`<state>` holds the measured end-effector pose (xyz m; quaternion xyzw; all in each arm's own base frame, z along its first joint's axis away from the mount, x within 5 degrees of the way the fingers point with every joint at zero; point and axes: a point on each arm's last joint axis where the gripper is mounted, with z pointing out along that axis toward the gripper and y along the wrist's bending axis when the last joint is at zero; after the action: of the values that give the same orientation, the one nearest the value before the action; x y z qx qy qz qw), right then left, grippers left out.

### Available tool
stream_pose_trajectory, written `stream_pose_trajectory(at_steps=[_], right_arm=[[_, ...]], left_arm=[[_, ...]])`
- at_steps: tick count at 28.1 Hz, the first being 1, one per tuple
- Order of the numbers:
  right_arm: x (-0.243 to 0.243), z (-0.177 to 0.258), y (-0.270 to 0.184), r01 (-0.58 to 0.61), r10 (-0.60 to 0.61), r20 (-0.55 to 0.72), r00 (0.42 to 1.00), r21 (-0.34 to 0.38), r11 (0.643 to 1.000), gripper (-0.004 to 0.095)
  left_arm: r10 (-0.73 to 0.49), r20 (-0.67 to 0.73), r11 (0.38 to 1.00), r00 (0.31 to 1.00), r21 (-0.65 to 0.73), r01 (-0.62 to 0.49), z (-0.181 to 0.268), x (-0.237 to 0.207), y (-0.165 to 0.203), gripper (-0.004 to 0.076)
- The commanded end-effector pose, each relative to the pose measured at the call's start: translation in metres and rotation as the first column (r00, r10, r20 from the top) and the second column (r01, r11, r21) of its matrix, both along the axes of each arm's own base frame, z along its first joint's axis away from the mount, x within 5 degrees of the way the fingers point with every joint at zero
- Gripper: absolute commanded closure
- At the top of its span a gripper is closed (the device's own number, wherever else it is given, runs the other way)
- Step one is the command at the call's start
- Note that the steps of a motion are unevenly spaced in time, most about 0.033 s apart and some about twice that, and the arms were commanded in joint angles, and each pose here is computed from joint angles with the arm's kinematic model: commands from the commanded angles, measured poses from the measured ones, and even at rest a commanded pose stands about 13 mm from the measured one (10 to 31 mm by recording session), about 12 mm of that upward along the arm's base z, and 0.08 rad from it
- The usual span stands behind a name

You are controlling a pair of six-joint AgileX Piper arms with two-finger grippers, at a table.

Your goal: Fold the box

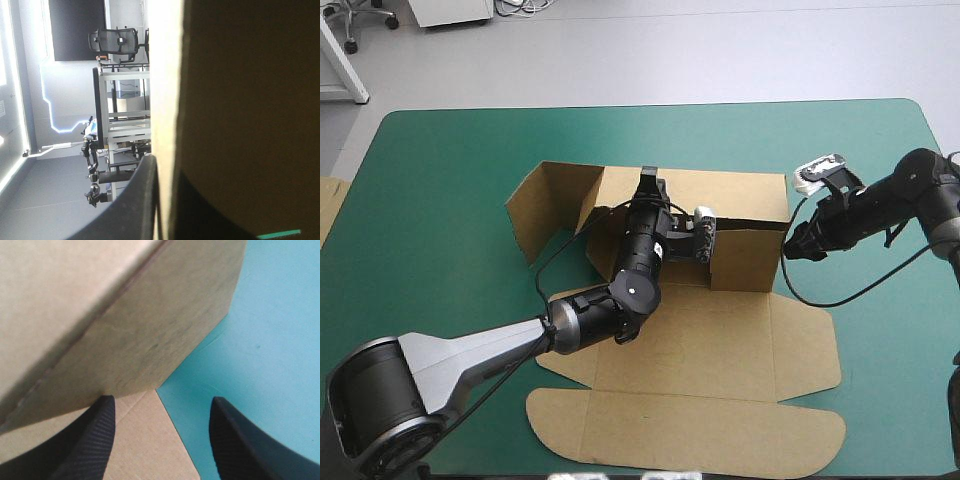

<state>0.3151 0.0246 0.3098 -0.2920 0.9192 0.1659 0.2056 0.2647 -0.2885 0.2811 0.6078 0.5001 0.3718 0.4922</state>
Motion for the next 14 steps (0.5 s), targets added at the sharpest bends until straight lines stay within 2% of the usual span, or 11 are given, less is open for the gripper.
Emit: stream_pose_trajectory(at_steps=[1, 8, 14], right_arm=[[-0.011, 0.021, 0.016, -0.021, 0.019, 0.023, 1.0, 0.053, 0.998, 0.0364], [-0.02, 0.024, 0.026, -0.001, 0.004, -0.038, 0.999, 0.063, 0.998, 0.0364], [-0.031, 0.034, 0.032, 0.012, -0.012, -0.026, 1.0, 0.005, 1.0, 0.0364]], left_arm=[[-0.039, 0.039, 0.998, 0.998, -0.041, 0.04, 0.021, -0.004, -0.001, 0.0734], [-0.039, 0.039, 0.998, 0.998, -0.041, 0.04, 0.021, -0.004, -0.001, 0.0734], [-0.035, 0.037, 0.998, 0.999, -0.043, 0.037, 0.021, -0.004, 0.0, 0.0734]])
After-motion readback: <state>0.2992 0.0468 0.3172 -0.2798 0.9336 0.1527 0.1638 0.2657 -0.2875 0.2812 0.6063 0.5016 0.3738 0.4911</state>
